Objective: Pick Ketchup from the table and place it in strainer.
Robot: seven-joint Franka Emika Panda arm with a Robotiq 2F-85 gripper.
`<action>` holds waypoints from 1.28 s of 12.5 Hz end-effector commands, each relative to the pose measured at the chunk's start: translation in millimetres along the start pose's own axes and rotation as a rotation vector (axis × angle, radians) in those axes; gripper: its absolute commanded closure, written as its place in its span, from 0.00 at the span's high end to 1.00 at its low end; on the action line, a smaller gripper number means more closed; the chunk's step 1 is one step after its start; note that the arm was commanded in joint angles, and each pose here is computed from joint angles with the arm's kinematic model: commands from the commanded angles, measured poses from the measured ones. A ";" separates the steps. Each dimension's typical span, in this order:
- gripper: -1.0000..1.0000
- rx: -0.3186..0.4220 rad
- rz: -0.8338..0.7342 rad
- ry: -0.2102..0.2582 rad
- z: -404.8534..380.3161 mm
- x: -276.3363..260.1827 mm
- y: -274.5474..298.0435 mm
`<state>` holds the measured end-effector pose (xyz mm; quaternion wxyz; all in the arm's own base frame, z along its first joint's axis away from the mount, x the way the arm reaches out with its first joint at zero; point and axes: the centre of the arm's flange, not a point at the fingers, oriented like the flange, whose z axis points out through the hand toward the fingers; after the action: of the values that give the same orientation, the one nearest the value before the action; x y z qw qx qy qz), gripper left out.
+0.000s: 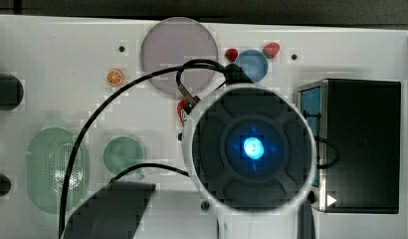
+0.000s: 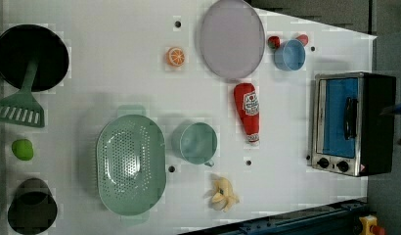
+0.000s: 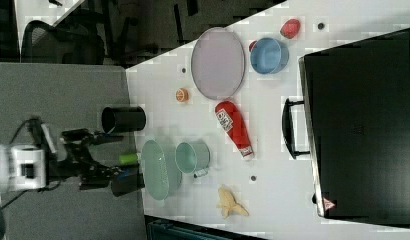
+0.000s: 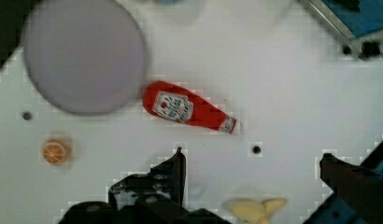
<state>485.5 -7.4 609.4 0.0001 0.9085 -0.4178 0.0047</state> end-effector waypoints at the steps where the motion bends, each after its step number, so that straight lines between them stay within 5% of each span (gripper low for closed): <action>1: 1.00 -0.029 -0.059 -0.054 46.8 16.1 -12.9; 6: 1.00 -0.053 -0.325 -0.108 132.7 22.5 -43.3; 16: 1.00 0.019 -0.939 -0.096 301.8 12.7 -63.9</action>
<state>542.4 11.1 309.0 -0.0185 0.9983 -0.0325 -0.0450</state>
